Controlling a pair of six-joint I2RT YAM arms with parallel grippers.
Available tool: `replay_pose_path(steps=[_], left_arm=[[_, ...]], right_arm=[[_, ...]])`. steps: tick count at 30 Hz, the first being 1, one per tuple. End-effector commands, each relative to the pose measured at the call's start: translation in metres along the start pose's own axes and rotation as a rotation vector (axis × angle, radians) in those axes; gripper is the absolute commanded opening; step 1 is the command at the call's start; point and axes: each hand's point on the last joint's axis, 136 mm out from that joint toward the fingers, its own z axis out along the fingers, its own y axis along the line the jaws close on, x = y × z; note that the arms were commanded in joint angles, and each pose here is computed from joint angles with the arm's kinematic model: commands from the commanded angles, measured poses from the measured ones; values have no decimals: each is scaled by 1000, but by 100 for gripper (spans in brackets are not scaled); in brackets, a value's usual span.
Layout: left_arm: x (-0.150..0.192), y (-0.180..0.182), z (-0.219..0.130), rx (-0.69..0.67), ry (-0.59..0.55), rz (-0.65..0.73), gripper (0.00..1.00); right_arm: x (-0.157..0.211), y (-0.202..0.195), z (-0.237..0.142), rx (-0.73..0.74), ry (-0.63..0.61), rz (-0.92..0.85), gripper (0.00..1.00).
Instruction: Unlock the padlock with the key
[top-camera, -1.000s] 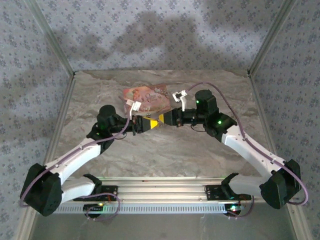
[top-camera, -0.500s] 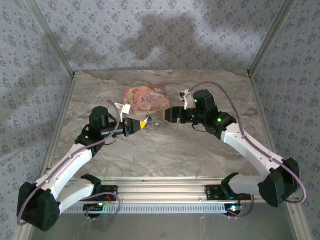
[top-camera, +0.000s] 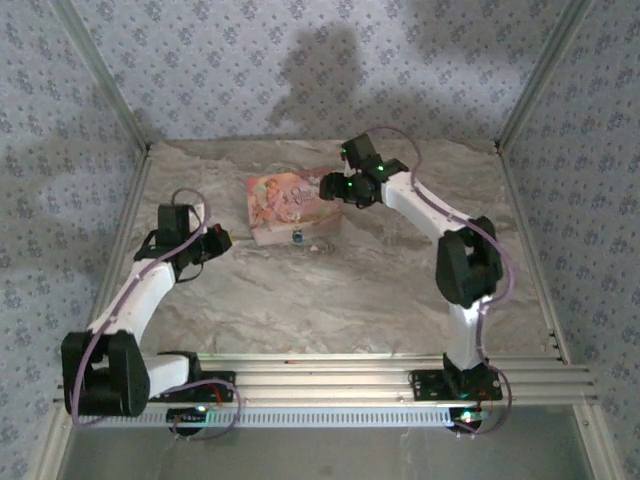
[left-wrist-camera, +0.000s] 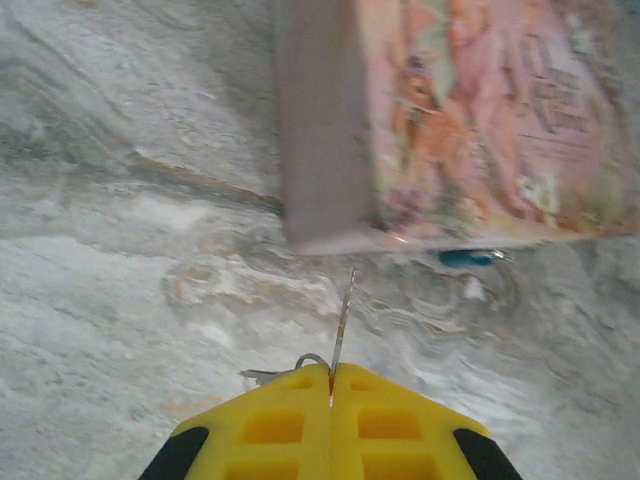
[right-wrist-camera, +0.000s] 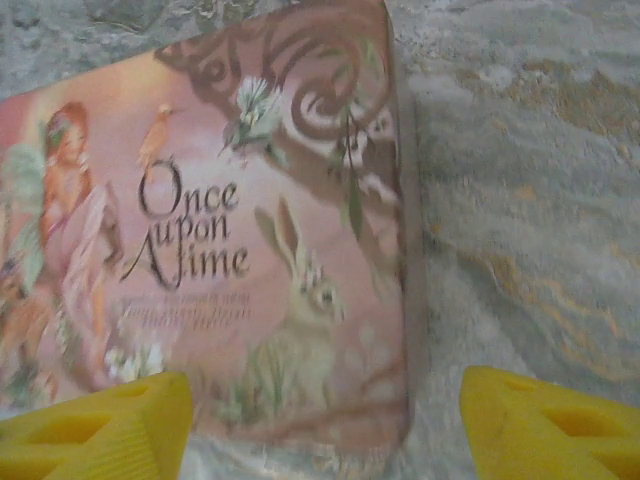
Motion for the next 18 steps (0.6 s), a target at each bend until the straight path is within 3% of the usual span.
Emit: replay_pose_path(steps=[1, 5, 9, 18], left_arm=[[-20, 3, 10, -30, -27, 23, 0], [-32, 11, 27, -66, -32, 35, 0], [-43, 9, 48, -73, -17, 60, 0], [-24, -43, 94, -13, 77, 219, 0]], right_arm=[[14, -22, 21, 121, 97, -21, 72], [18, -15, 44, 72, 99, -21, 68], [32, -9, 59, 28, 145, -31, 58], [70, -16, 55, 0, 209, -64, 46]])
